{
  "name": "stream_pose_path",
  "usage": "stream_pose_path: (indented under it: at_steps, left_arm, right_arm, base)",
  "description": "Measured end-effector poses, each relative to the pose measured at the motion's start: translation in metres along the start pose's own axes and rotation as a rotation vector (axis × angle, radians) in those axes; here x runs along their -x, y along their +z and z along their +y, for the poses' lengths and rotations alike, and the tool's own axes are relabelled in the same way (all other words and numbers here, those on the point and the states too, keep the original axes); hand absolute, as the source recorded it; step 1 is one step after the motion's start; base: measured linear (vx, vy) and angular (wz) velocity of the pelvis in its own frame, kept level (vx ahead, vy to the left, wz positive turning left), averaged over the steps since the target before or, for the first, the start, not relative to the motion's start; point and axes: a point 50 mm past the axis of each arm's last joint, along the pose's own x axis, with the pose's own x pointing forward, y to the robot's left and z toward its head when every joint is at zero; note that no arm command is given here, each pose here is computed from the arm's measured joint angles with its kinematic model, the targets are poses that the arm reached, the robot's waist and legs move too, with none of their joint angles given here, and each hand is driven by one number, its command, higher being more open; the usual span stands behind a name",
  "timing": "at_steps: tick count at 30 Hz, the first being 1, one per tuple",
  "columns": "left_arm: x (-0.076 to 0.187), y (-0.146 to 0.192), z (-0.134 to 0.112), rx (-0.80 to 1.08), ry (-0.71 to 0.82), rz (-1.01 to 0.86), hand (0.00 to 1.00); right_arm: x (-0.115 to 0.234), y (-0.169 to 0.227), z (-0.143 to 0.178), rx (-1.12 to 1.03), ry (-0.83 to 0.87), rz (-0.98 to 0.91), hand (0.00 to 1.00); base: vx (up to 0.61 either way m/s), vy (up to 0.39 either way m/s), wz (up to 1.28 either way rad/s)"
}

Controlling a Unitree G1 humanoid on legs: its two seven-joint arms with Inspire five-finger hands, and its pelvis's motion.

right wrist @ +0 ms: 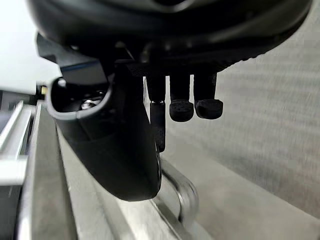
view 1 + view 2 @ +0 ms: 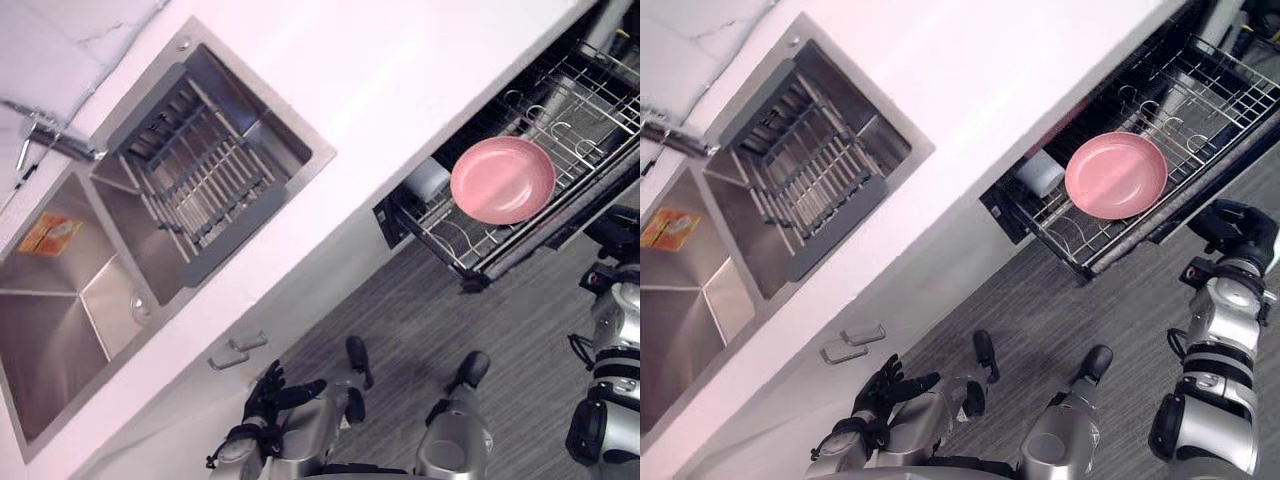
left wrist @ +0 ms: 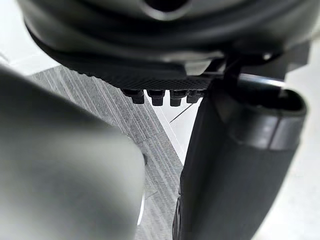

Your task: Walk over to the sink, pick up the cup, carry it to the dishwasher, place the cup inside the dishwasher, then close the dishwasher door

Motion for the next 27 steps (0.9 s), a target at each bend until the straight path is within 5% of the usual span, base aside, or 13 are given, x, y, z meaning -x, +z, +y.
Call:
stream_pose_path:
  at_steps: [9, 10, 18, 23, 27]
  left_arm:
    - [0.002, -0.008, 0.002, -0.044, -0.016, 0.021, 1.00]
    - [0.002, -0.008, 0.002, -0.052, -0.019, 0.026, 1.00]
    - [0.007, -0.010, 0.022, -0.081, -0.010, 0.039, 1.00]
    - [0.019, -0.028, 0.054, -0.072, 0.089, 0.113, 1.00]
    - [0.030, -0.045, 0.062, 0.058, 0.156, 0.139, 1.00]
  right_arm:
    - [0.004, -0.008, 0.048, 0.116, 0.217, 0.054, 0.00]
    - [0.005, -0.016, 0.050, 0.119, 0.237, 0.080, 1.00]
    - [0.030, -0.075, 0.050, 0.082, 0.413, 0.159, 1.00]
    - [0.078, -0.139, 0.064, -0.038, 0.553, 0.282, 1.00]
    - [0.119, -0.192, 0.043, -0.137, 0.487, 0.444, 1.00]
  base:
    - [-0.01, -0.029, 0.42]
    - [0.02, -0.016, 0.44]
    - [-0.02, 0.001, 0.13]
    - [-0.06, -0.015, -0.13]
    - [-0.02, -0.001, -0.03]
